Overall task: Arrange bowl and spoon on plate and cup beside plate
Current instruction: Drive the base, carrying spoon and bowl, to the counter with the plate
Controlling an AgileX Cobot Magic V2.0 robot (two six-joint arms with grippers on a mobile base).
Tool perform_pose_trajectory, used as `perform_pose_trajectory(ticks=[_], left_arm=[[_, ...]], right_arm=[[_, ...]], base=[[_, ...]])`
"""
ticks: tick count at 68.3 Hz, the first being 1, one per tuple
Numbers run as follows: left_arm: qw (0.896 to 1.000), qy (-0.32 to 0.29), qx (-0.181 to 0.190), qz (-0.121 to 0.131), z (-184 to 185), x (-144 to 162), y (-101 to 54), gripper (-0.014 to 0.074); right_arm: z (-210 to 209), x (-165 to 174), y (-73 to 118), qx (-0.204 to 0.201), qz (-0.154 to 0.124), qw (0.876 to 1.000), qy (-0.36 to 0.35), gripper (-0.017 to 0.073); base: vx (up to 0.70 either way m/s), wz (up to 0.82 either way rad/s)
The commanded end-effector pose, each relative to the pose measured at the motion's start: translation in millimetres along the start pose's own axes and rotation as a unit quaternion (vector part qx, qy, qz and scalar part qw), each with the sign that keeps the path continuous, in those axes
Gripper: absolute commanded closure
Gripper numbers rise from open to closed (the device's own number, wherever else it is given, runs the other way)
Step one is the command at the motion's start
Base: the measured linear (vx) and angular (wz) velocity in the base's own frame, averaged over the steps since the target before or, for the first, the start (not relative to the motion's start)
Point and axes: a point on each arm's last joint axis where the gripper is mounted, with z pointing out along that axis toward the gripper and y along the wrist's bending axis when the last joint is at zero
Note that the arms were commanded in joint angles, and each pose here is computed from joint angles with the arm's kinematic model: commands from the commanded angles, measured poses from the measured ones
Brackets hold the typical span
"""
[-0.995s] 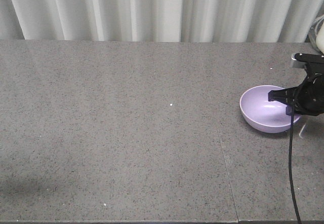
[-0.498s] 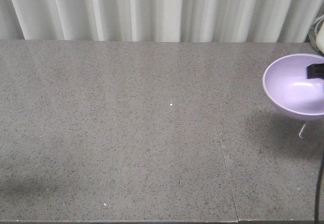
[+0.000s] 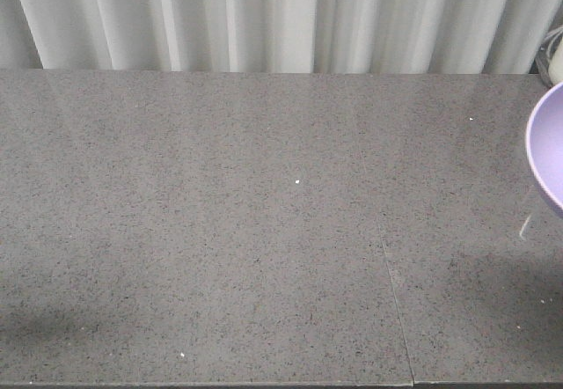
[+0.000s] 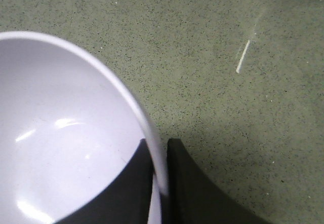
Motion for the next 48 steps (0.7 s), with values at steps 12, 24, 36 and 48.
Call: perform_pose_trajectory(ticks=[12, 24, 36, 48], left_arm=[[0.999, -0.044, 0.011, -0.002, -7.8, -7.9, -2.3, 0.06], [0.999, -0.044, 0.011, -0.002, -7.8, -7.9, -2.3, 0.06], [0.999, -0.044, 0.011, -0.002, -7.8, -7.9, -2.3, 0.06], [0.999, -0.044, 0.011, -0.002, -7.8, -7.9, -2.3, 0.06]], right_arm=[[-15.6, -7.0, -0.7, 0.005, -0.005, 0.999, -0.053, 0.0565], [-15.6, -6.7, -0.6, 0.004, -0.003, 0.999, -0.052, 0.0565], [-15.6, -6.7, -0.6, 0.004, -0.003, 0.999, -0.052, 0.0565], [-15.6, -6.7, -0.6, 0.004, -0.003, 0.999, -0.052, 0.0565]], base=[[0.0, 0.0], [0.0, 0.0], [0.0, 0.0], [0.0, 0.0]])
